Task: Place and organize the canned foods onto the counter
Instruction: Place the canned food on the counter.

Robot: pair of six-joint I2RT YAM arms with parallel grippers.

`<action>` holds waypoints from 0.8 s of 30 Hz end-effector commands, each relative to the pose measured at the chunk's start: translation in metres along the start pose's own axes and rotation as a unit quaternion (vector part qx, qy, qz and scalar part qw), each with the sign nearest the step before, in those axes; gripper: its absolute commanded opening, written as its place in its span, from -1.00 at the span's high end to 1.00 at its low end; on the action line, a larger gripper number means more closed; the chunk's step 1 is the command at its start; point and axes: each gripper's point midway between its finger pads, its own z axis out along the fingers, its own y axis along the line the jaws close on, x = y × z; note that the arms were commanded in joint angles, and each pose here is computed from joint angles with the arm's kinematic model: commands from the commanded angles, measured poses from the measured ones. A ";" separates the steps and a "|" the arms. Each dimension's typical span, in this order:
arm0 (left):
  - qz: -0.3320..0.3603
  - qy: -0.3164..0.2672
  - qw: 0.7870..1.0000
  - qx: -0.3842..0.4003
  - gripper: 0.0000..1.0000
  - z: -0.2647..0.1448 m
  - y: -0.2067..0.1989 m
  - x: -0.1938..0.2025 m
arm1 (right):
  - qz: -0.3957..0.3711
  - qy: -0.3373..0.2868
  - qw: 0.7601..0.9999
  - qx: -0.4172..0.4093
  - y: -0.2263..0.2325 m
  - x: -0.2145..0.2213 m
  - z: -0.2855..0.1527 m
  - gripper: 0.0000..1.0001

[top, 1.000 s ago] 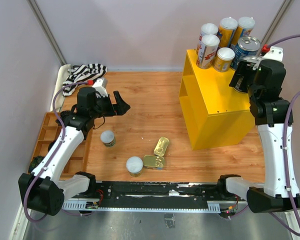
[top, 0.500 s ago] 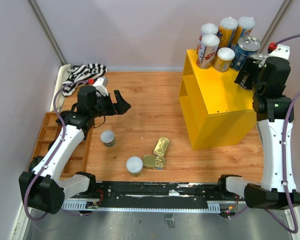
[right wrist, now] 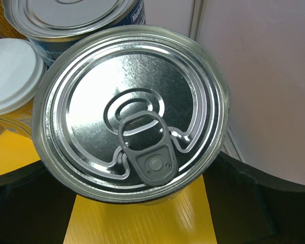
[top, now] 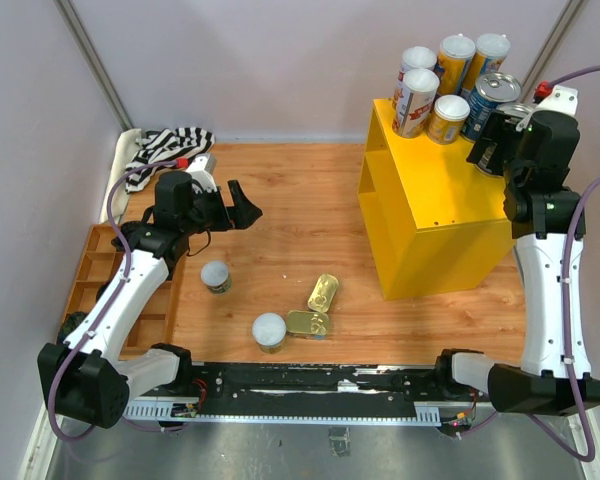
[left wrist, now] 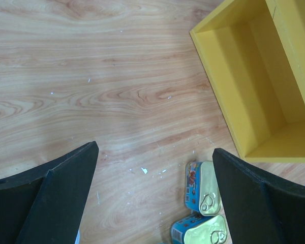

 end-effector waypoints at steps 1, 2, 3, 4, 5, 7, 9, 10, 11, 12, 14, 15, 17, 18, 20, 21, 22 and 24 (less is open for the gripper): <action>0.011 -0.016 1.000 0.014 -0.99 -0.002 -0.007 -0.012 | 0.007 0.010 1.000 -0.005 0.000 0.007 0.005 -0.89; 0.011 -0.016 1.000 0.014 -0.99 -0.002 -0.007 -0.012 | 0.007 0.008 1.000 -0.005 0.000 0.006 0.004 -0.96; 0.012 -0.016 1.000 0.014 -0.99 -0.002 -0.007 -0.012 | 0.008 0.006 1.000 -0.003 -0.001 0.005 0.002 -0.99; 0.012 -0.016 1.000 0.016 -0.99 -0.003 -0.007 -0.012 | 0.009 0.003 1.000 -0.002 -0.002 0.004 0.000 -0.97; 0.013 -0.015 1.000 0.017 -0.99 -0.003 -0.008 -0.012 | 0.009 -0.001 1.000 -0.001 -0.003 0.002 -0.002 -0.97; 0.014 -0.013 1.000 0.023 -0.99 -0.004 -0.009 -0.010 | 0.011 -0.007 1.000 -0.001 -0.004 -0.003 -0.009 -0.97; 0.021 -0.008 0.999 0.042 -0.99 -0.006 -0.016 -0.006 | 0.015 -0.012 1.000 0.001 -0.006 -0.007 -0.017 -0.97; 0.026 -0.004 0.998 0.059 -0.99 -0.007 -0.020 -0.002 | 0.018 -0.016 1.000 0.002 -0.007 -0.010 -0.023 -0.97; 0.032 0.002 0.997 0.076 -0.99 -0.009 -0.026 0.001 | 0.021 -0.023 1.000 0.003 -0.008 -0.013 -0.029 -0.97; 0.044 0.009 0.994 0.099 -0.99 -0.012 -0.035 0.007 | 0.026 -0.028 0.999 0.005 -0.010 -0.015 -0.035 -0.96; 0.083 0.020 0.989 0.120 -0.99 -0.017 -0.051 0.020 | 0.035 -0.042 0.998 0.013 -0.015 -0.020 -0.049 -0.96; 0.101 0.023 0.988 0.116 -0.99 -0.019 -0.057 0.026 | 0.038 -0.048 0.998 0.017 -0.018 -0.022 -0.055 -0.97; 0.130 0.032 0.985 0.106 -0.99 -0.021 -0.063 0.037 | 0.044 -0.058 0.997 0.017 -0.021 -0.023 -0.067 -0.97; 0.136 0.037 0.985 0.103 -0.99 -0.022 -0.064 0.042 | 0.046 -0.060 0.997 0.015 -0.021 -0.023 -0.071 -0.97; 0.137 0.040 0.985 0.100 -0.99 -0.025 -0.063 0.048 | 0.051 -0.054 0.997 0.007 -0.019 -0.018 -0.076 -0.96; 0.136 0.040 0.985 0.100 -0.99 -0.027 -0.062 0.051 | 0.054 -0.050 0.997 0.000 -0.017 -0.015 -0.077 -0.97; 0.135 0.040 0.985 0.101 -0.99 -0.029 -0.062 0.053 | 0.056 -0.047 0.997 -0.007 -0.014 -0.010 -0.076 -0.97; 0.132 0.042 0.985 0.106 -0.99 -0.032 -0.064 0.059 | 0.056 -0.033 0.998 -0.014 -0.011 0.004 -0.069 -0.97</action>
